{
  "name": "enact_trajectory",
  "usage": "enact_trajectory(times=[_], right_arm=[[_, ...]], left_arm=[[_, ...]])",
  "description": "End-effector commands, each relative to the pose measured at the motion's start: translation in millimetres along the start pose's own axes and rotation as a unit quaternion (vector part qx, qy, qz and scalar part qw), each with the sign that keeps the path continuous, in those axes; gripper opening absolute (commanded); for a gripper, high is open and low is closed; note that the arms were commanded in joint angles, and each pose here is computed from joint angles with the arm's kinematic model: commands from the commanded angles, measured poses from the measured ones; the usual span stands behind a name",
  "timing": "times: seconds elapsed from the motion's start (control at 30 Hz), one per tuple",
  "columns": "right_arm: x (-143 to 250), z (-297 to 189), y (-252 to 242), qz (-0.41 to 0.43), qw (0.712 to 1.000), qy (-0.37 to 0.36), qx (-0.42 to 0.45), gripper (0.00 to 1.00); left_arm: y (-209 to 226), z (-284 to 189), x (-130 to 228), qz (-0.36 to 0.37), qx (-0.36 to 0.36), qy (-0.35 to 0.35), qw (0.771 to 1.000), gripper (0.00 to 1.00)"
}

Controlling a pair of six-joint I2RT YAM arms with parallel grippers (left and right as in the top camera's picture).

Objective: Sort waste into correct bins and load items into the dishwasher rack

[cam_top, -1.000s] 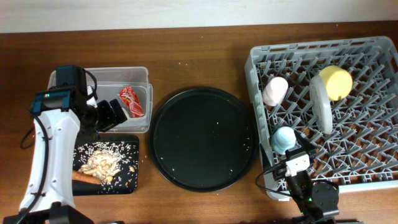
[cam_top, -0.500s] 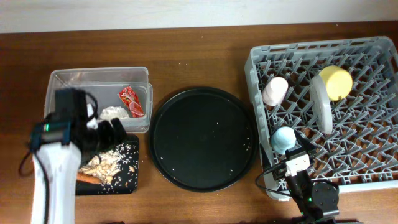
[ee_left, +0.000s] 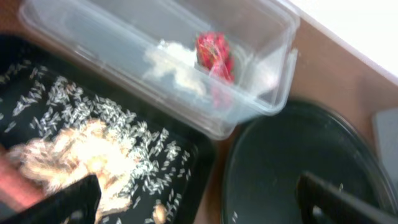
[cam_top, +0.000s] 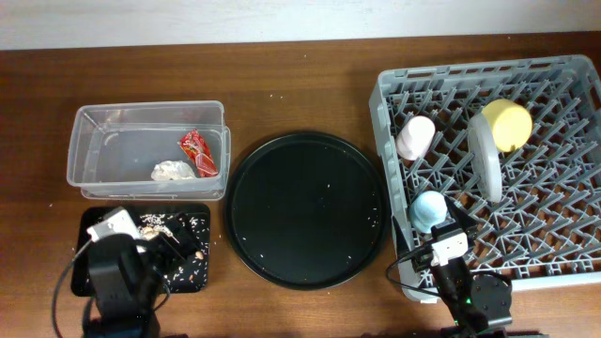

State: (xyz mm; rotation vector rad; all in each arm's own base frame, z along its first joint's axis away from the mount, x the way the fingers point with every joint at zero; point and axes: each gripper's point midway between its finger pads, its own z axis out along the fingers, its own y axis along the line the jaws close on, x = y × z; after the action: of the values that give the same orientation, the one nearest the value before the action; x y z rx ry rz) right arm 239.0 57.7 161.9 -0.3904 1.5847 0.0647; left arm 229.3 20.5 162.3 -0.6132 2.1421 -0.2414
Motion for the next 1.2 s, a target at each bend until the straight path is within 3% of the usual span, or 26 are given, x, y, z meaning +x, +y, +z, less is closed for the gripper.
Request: enact_trajectory(times=[0.0,0.2,0.4,0.57,0.7,1.0,1.17], right_arm=[[3,0,1,0.004,1.0,0.002,0.0,0.98],[3,0,1,0.004,1.0,0.002,0.0,0.98],[3,0,1,0.004,1.0,0.002,0.0,0.98],[3,0,1,0.004,1.0,0.002,0.0,0.98],[3,0,1,0.004,1.0,0.002,0.0,0.98],[3,0,1,0.004,1.0,0.002,0.0,0.98],[3,0,1,0.004,1.0,0.002,0.0,0.98]], left_arm=[[-5,9,7,0.0,0.042,-0.052,0.998,0.99],[-10,26,11,0.011,0.1,-0.137,0.985,0.99],[-2,36,25,0.014,0.108,-0.161,0.981,0.99],[-6,27,14,0.023,0.11,-0.198,0.974,0.99],[-24,12,8,0.103,0.134,-0.235,0.957,0.99],[-31,13,13,0.301,0.1,-0.254,0.914,0.99],[-19,14,7,0.302,0.071,-0.26,0.914,0.99]])
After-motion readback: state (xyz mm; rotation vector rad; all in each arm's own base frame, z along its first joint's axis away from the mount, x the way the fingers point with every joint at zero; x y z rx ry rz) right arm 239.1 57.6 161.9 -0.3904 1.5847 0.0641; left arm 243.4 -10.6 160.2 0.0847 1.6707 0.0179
